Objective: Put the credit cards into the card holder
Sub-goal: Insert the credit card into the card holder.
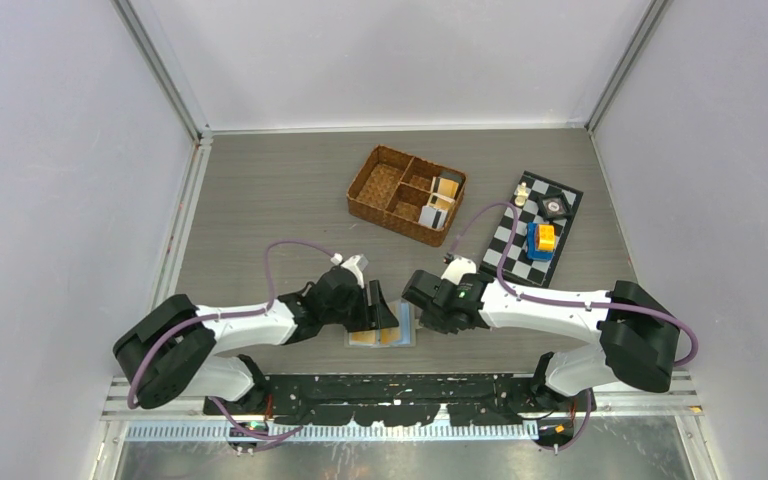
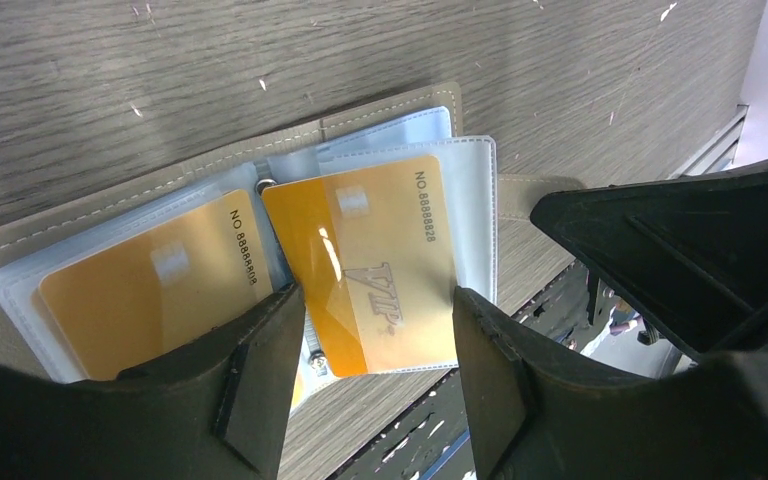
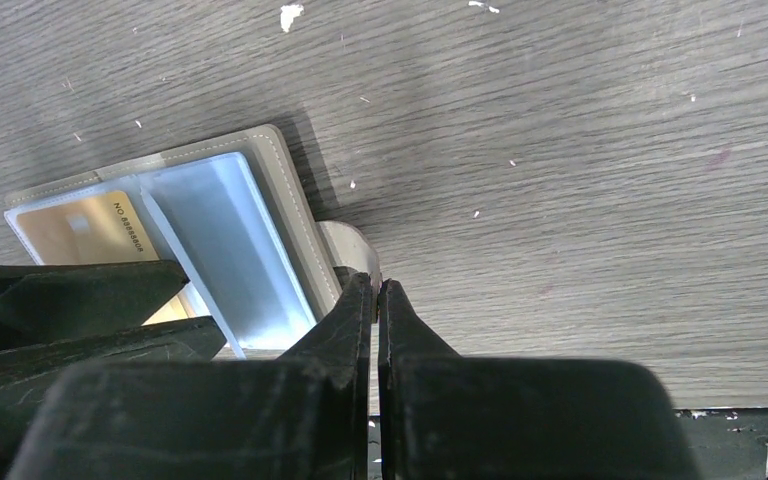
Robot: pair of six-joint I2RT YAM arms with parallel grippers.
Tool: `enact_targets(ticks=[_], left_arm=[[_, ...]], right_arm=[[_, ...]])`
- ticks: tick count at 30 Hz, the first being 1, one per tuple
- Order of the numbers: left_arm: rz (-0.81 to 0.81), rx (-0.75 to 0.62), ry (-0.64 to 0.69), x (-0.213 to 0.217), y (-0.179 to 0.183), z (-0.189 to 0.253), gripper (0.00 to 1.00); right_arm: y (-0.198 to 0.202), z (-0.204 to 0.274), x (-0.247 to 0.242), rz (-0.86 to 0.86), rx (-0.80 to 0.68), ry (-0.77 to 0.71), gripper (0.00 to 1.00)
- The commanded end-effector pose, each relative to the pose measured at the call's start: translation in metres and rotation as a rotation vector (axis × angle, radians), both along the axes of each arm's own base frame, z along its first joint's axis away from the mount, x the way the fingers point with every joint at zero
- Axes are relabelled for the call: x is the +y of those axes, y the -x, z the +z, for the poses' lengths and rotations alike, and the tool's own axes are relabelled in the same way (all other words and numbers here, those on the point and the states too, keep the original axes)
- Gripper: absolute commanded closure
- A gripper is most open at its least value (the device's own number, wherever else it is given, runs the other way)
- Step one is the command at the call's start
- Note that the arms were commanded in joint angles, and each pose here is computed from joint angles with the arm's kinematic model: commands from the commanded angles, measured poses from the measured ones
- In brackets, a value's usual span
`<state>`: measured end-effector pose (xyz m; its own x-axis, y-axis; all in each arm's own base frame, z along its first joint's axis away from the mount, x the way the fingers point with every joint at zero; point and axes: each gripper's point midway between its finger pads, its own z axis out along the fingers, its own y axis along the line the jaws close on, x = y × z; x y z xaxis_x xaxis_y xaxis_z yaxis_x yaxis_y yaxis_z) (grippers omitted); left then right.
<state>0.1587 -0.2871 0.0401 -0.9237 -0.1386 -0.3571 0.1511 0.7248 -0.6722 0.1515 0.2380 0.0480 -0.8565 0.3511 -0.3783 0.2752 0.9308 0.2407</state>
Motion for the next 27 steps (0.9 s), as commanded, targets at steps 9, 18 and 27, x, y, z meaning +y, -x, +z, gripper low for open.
enact_targets(ticks=[9, 18, 27], left_arm=[[-0.013, -0.043, 0.083, -0.012, -0.003, 0.005, 0.42], [-0.032, -0.058, 0.141, -0.026, -0.002, 0.011, 0.42], [-0.035, -0.080, 0.168, -0.032, 0.000, 0.018, 0.42]], right_arm=[[-0.005, -0.002, 0.002, -0.006, -0.030, 0.006, 1.00], [-0.004, -0.003, 0.000, -0.007, -0.030, 0.008, 1.00], [-0.004, -0.002, -0.001, -0.011, -0.033, 0.010, 1.00]])
